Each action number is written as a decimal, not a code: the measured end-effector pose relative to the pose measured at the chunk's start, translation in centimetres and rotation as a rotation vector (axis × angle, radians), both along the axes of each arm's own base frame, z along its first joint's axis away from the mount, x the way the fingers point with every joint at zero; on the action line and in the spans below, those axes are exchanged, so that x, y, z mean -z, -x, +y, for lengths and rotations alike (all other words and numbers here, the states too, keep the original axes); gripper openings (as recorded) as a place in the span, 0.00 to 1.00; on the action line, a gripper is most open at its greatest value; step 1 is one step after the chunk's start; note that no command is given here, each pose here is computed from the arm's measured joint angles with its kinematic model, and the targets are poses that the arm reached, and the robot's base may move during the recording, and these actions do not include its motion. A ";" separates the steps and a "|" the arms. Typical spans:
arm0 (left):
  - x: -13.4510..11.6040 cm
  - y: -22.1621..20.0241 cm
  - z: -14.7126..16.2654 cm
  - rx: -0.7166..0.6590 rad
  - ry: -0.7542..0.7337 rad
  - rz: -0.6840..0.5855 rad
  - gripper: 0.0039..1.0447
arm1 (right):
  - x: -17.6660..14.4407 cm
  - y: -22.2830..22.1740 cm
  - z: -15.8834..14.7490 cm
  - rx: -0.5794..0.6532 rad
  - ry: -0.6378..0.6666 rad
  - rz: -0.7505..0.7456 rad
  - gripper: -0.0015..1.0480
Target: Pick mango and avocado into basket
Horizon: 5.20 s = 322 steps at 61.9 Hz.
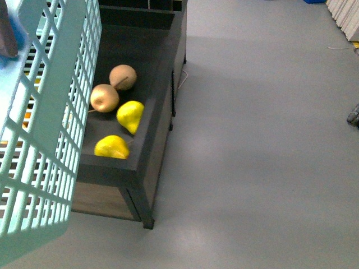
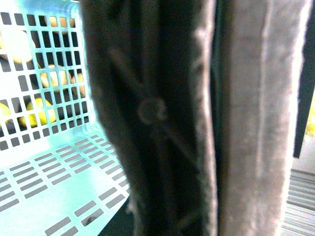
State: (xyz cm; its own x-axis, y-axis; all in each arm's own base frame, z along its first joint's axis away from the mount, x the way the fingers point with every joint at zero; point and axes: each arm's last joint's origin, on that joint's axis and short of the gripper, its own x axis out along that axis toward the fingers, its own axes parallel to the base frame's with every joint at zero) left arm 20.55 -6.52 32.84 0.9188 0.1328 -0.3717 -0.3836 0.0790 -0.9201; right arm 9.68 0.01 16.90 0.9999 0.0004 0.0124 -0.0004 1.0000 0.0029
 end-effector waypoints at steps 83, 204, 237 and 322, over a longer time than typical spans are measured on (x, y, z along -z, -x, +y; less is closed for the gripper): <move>0.0 0.0 0.0 -0.002 0.000 0.000 0.13 | 0.0 0.0 0.0 0.001 0.000 0.000 0.92; 0.0 0.0 0.1 -0.003 -0.002 -0.001 0.13 | 0.0 0.0 0.0 -0.004 0.000 0.000 0.92; 1.0 -6.6 -4.8 0.721 -0.369 0.275 0.13 | 0.0 0.0 0.0 -0.001 0.000 0.000 0.92; 0.6 -10.8 -18.6 1.150 -0.470 0.246 0.13 | -0.6 -10.9 -9.9 0.230 -0.383 0.463 0.92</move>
State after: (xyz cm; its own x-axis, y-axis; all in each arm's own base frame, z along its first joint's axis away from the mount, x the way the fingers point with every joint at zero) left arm 31.34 -25.13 32.25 0.5046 -0.5289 -0.6823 -0.0328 0.7781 -0.6273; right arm 20.55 -9.84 17.49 0.8758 -0.1335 -0.4638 0.3009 0.9024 0.3084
